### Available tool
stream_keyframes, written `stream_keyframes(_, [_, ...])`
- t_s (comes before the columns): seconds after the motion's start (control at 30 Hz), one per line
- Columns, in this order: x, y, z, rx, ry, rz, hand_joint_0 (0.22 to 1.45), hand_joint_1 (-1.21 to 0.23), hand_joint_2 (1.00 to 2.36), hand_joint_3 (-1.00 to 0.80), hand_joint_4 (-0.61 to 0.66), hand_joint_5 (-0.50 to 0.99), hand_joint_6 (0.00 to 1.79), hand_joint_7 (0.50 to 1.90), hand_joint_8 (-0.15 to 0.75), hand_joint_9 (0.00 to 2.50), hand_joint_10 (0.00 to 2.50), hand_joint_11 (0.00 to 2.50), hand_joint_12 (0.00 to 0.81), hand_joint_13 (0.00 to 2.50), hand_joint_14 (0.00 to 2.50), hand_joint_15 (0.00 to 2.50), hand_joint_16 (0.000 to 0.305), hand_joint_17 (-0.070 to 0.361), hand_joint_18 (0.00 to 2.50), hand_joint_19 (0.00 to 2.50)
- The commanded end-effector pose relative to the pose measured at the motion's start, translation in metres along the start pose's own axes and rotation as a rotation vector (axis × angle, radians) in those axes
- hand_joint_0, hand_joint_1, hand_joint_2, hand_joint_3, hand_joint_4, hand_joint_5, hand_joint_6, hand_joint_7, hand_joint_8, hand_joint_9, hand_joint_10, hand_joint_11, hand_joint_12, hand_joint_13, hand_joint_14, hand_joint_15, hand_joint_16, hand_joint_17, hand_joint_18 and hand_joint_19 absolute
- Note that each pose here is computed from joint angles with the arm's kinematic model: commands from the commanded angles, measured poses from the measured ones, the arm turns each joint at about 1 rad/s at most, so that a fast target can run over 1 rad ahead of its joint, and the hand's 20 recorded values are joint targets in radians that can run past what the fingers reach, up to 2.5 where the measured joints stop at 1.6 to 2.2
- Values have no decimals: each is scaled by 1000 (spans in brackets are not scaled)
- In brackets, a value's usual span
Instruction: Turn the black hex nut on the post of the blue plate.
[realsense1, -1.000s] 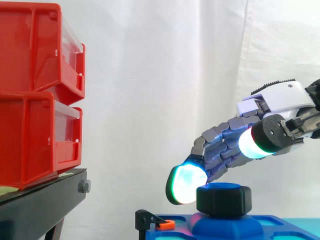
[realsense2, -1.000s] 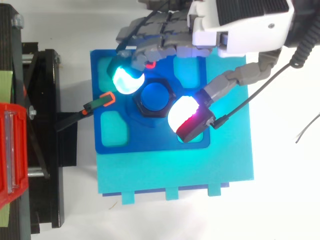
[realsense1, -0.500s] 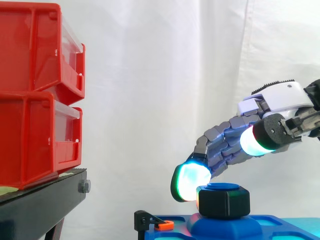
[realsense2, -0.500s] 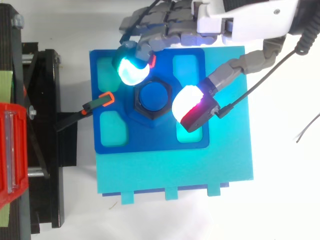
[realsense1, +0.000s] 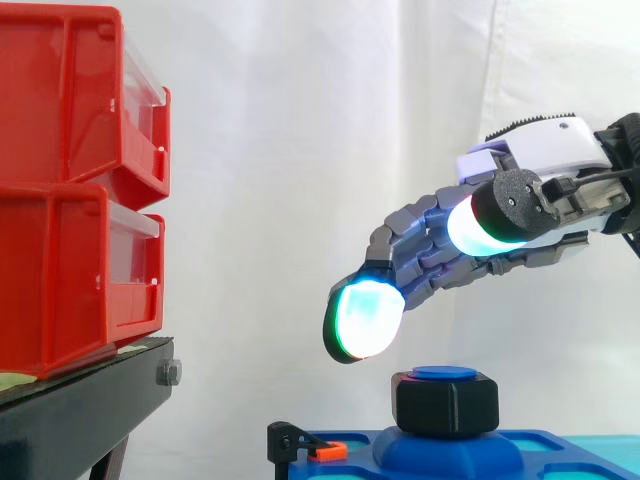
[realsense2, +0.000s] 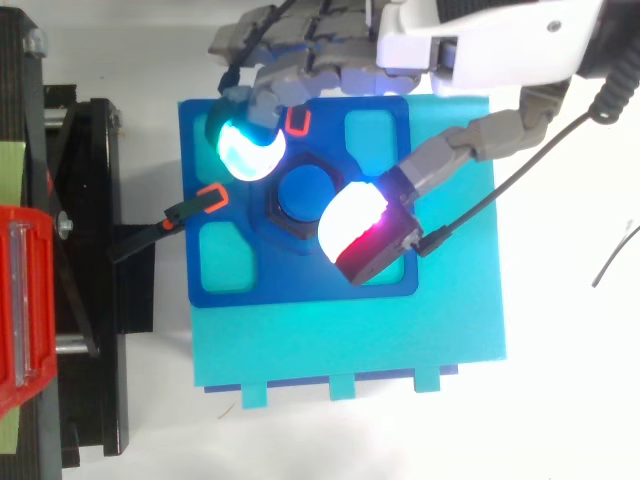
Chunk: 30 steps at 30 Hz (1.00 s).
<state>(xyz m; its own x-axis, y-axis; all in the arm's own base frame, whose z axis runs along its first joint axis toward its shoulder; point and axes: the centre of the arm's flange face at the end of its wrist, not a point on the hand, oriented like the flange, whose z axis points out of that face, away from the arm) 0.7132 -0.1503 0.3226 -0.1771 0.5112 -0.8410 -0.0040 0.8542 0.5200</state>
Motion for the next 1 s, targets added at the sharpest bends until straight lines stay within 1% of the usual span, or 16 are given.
stream_keyframes(0.0, [5,10,5,2,-7,-4,464,-349,1000,-500,197,-202,502,799,240,216,0,0,364,180,0,0,53,120,0,0])
stream_keyframes(0.03, [7,15,7,2,-7,-5,465,-348,1000,-500,199,-202,503,798,240,215,0,0,364,180,0,0,53,120,0,0])
stream_keyframes(0.23, [14,24,10,7,-1,-7,465,-347,1000,-500,199,-202,502,800,241,216,0,0,365,181,0,0,53,120,0,0])
stream_keyframes(0.33, [19,32,12,20,-3,-16,464,-346,1000,-500,200,-202,502,799,241,215,0,0,365,182,0,0,53,120,0,0])
stream_keyframes(0.4, [21,34,13,25,-4,-17,464,-346,1000,-500,200,-202,502,799,241,214,0,0,365,182,0,0,53,120,0,0])
stream_keyframes(0.57, [25,42,15,24,-3,-19,464,-346,1000,-500,201,-202,502,799,242,216,0,0,366,182,0,0,53,120,0,0])
stream_keyframes(0.63, [27,42,16,31,-2,-19,464,-346,1000,-500,201,-201,502,795,242,216,0,0,366,183,0,0,53,120,0,0])
stream_keyframes(0.67, [26,44,16,31,-4,-20,464,-346,1000,-500,201,-202,502,798,241,215,0,0,366,182,0,0,53,120,0,0])
stream_keyframes(0.73, [30,45,15,39,9,-20,464,-346,1000,-500,201,-202,503,798,241,216,0,0,366,183,0,0,53,120,0,0])
stream_keyframes(0.87, [31,47,14,40,18,-20,464,-345,1000,-500,201,-202,502,800,242,216,0,0,366,183,0,0,53,120,0,0])
stream_keyframes(0.97, [37,44,13,44,26,-20,464,-345,1000,-500,203,-202,502,799,241,215,0,0,366,184,0,0,53,120,0,0])
